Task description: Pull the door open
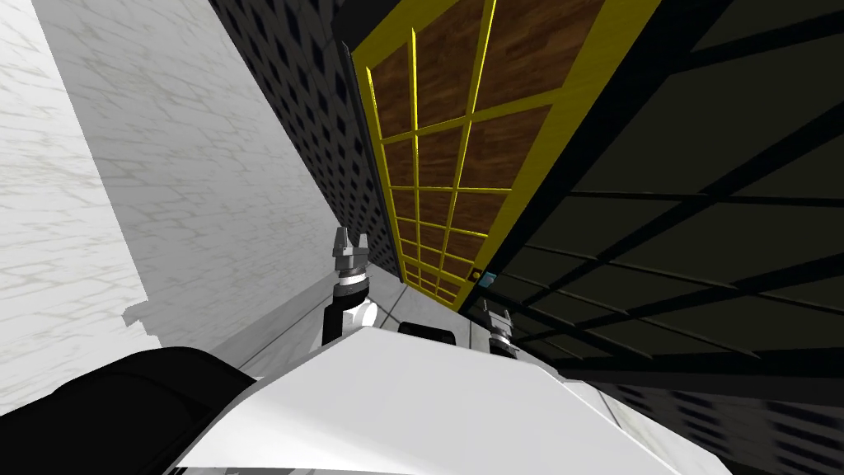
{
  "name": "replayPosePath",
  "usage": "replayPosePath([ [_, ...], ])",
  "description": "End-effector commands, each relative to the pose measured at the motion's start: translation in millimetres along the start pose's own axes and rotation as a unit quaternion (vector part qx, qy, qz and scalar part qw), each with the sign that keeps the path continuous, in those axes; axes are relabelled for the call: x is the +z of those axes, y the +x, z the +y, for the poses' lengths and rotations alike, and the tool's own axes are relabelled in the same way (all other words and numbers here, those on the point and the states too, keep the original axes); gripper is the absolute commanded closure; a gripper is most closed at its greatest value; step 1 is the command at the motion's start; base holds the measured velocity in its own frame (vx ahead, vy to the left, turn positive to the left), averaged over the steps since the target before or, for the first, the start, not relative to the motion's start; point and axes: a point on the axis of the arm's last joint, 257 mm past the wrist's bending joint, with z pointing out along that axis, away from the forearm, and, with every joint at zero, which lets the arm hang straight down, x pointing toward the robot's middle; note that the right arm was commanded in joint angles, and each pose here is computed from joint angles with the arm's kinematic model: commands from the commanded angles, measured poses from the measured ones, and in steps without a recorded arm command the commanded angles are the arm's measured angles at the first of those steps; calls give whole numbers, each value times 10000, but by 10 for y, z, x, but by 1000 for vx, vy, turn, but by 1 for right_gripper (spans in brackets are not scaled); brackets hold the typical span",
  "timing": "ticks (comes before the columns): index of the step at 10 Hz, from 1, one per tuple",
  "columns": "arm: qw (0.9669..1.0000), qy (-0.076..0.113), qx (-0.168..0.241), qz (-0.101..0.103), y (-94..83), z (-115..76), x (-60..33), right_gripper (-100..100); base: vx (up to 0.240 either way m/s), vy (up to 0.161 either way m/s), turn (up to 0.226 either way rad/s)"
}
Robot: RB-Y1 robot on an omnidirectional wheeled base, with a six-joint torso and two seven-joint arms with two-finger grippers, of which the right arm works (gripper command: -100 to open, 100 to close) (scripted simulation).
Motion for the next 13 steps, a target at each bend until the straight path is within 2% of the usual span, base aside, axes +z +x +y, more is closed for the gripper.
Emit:
replayPosePath([
  [1, 9999, -54, -47, -94, -74, 93, -50, -100, -145, 27, -63],
  [4, 9988, -243, -202, -362, -267, 401, -248, -100, -193, -1, -69],
  [6, 9968, -429, -343, -585, -412, 701, -426, -100, -182, 8, -78],
  [8, 9948, -562, -440, -730, -496, 914, -551, -100, -128, 30, -62],
  [9, 9942, -596, -464, -764, -514, 968, -582, -100, -100, 10, -29],
  [12, 9884, -893, -663, -1033, -638, 1434, -841, -100, -105, -1, -56],
  [13, 9884, -893, -663, -1033, -638, 1434, -841, -100, -81, -13, -21],
])
